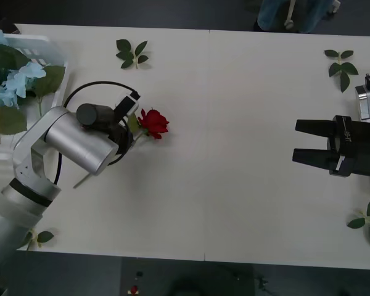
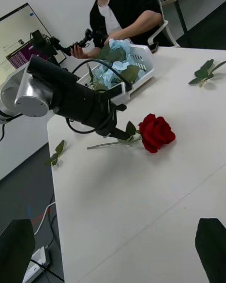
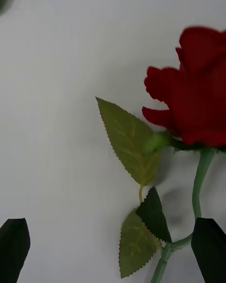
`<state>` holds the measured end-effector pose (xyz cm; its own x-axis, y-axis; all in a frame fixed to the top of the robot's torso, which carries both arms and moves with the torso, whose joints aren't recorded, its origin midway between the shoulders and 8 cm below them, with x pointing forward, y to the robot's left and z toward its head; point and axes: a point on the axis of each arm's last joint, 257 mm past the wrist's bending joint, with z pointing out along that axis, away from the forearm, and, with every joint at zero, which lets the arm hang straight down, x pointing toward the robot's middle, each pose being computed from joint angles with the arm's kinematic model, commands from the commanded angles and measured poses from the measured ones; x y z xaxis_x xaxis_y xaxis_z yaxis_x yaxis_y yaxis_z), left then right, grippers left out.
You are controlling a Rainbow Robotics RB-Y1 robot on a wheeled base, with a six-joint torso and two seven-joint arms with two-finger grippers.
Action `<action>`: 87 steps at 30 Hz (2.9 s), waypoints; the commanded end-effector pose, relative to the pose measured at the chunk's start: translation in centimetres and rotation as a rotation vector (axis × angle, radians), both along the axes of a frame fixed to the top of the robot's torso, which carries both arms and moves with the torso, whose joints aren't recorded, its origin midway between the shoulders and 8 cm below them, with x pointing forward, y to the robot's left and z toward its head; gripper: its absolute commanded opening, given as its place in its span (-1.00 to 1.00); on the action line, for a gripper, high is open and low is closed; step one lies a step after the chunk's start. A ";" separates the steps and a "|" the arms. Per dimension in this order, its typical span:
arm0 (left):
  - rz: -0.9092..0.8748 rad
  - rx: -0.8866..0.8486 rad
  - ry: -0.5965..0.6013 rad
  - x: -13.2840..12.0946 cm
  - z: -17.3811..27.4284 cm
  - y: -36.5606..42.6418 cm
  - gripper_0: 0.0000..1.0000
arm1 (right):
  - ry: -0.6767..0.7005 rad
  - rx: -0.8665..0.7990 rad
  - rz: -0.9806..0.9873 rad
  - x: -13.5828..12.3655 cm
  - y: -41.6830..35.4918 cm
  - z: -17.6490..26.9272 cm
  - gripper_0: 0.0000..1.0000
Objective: Put the red flowers into the right box and the blue flowers into the left box
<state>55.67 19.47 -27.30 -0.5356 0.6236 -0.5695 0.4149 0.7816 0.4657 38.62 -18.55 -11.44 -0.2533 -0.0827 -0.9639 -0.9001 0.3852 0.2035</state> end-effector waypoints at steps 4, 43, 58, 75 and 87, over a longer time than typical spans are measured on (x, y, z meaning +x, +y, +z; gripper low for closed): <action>-0.091 0.018 0.016 0.5 0.1 -2.9 1.00 | -0.053 -0.004 0.016 0.0 0.4 1.8 1.00; -0.155 -0.032 0.110 0.0 -3.5 -6.1 -1.00 | -0.052 0.000 0.014 0.0 0.5 1.8 1.00; -0.268 -0.608 0.036 -2.2 13.8 -11.6 -1.00 | -0.052 0.000 0.014 0.0 0.5 1.8 1.00; -0.492 -1.617 0.277 -8.0 26.9 -15.4 -1.00 | -0.049 0.002 0.025 -0.3 0.6 1.8 1.00; -0.376 -1.785 0.186 -7.2 26.4 -24.8 -1.00 | 0.009 0.068 0.026 -0.5 2.0 1.3 1.00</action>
<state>49.88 -3.75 -2.67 -0.6643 -0.4948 -0.5603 0.5823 0.1274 -0.8029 38.20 -17.49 -11.34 -0.2887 -0.0305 -0.9569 -0.8952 0.3629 0.2585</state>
